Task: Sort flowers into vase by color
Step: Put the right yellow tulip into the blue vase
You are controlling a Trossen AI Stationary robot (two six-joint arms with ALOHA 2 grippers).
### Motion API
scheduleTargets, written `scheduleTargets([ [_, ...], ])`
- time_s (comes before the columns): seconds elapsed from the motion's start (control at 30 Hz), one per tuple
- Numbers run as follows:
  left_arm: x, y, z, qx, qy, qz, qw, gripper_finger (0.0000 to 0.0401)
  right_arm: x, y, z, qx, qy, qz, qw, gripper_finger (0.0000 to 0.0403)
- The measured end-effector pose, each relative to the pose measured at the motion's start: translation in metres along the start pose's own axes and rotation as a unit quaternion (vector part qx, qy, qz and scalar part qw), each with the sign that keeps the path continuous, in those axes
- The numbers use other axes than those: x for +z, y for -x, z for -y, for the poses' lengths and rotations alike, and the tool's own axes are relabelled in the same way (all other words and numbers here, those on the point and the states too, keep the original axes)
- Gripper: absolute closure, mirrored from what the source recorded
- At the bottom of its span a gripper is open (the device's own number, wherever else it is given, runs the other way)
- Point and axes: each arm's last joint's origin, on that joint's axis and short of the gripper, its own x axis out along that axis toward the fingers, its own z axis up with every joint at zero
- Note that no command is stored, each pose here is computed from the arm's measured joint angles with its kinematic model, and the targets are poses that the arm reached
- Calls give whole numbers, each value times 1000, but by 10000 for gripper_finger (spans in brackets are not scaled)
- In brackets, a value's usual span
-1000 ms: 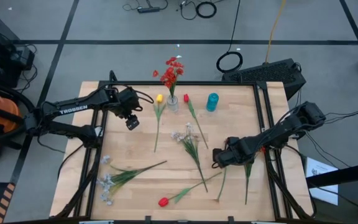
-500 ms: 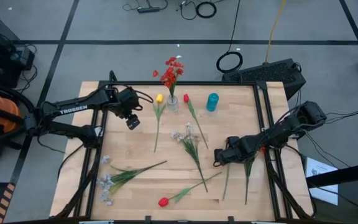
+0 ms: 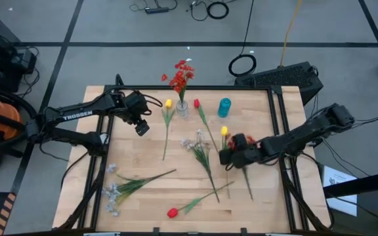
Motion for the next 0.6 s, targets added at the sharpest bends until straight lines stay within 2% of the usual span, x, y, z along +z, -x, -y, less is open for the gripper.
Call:
scheduleTargets([
  [0.1,0,0,0,-1,0,0,1000,162,17,14,-2,24,25,61,998,401],
  [0.33,0,0,0,-2,17,0,1000,162,51,45,-6,82,89,146,982,402],
  [0.47,0,0,0,-2,26,0,1000,162,68,59,-10,93,149,223,959,400],
  [0.6,1,0,0,-2,26,3,1000,162,84,66,-11,43,219,308,925,399],
])
